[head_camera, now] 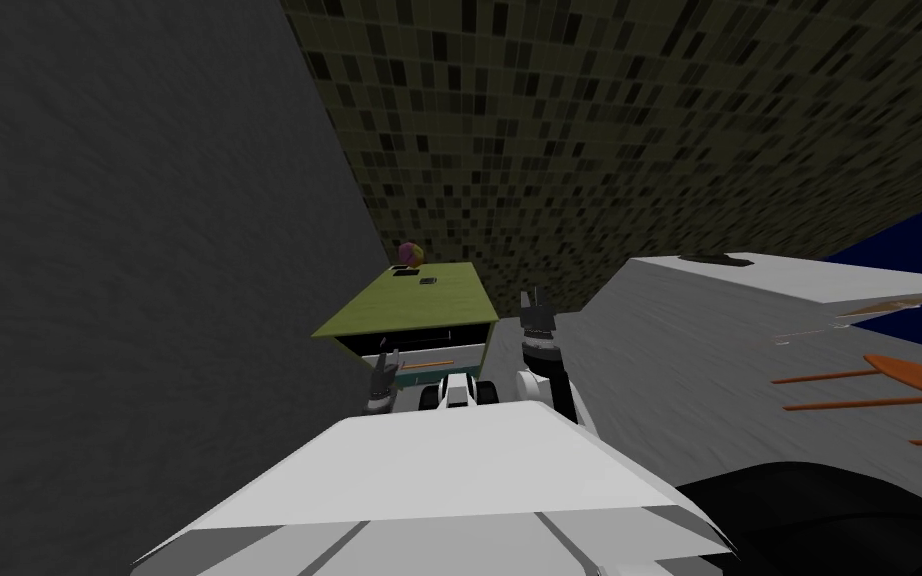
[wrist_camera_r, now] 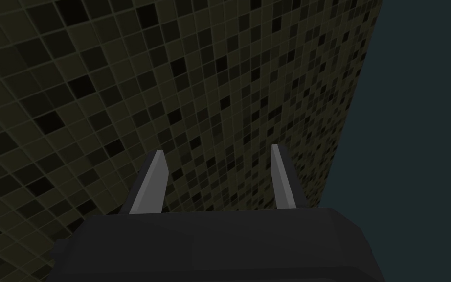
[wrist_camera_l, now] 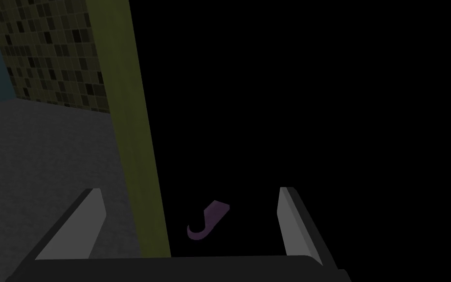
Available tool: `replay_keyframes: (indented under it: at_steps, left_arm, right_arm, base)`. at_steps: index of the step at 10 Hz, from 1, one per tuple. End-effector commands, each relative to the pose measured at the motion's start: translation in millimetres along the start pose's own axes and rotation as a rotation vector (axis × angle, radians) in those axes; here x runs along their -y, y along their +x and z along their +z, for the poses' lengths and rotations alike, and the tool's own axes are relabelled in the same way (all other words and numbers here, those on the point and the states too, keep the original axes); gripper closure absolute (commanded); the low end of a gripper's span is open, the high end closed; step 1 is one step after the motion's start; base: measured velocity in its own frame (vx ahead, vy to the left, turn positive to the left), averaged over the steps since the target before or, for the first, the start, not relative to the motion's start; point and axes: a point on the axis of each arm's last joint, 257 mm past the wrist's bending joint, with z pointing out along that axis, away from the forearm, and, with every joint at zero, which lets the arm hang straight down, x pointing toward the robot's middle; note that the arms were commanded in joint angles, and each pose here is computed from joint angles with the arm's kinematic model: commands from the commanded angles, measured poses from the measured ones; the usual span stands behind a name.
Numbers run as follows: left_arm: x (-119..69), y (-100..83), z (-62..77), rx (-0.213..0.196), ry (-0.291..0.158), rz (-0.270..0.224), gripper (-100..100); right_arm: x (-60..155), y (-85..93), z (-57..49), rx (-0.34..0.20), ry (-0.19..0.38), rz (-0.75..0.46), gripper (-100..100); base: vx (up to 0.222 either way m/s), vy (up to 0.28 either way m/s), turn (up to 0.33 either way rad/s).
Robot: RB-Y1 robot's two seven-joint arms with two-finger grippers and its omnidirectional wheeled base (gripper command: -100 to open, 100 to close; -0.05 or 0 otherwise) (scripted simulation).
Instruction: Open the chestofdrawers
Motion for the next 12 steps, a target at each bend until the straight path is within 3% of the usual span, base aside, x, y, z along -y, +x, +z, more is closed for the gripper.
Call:
replay_keyframes:
  at_steps: [1,4,7,8,9,12]
  left_arm:
    - [-2.0,-6.0,12.9,-0.009,-0.003,0.016,-100]
    - [-4.3,8.1,25.8,0.036,0.001,-0.022,-100]
    - [-4.7,21.3,29.6,0.074,0.004,-0.059,-100]
    - [-4.7,19.3,29.0,0.066,0.003,-0.051,-100]
    - [-7.6,18.3,44.3,0.065,0.004,-0.054,-100]
    - [-10.6,16.2,64.6,0.062,0.004,-0.055,-100]
  right_arm:
    - [0,0.0,0.0,0.0,0.0,0.0,0]
    - [0,0.0,0.0,0.0,0.0,0.0,0]
    - [0,0.0,0.0,0.0,0.0,0.0,0]
    - [0,0.0,0.0,0.0,0.0,0.0,0]
    - [0,0.0,0.0,0.0,0.0,0.0,0]
    - [0,0.0,0.0,0.0,0.0,0.0,0]
  base:
    - [-0.039,0.015,0.016]
    - [-0.037,0.017,0.013]
    - [-0.009,0.003,0.002]
    - [0.0,0.0,0.0]
    - [-0.02,-0.008,0.016]
    - [-0.035,-0.01,0.014]
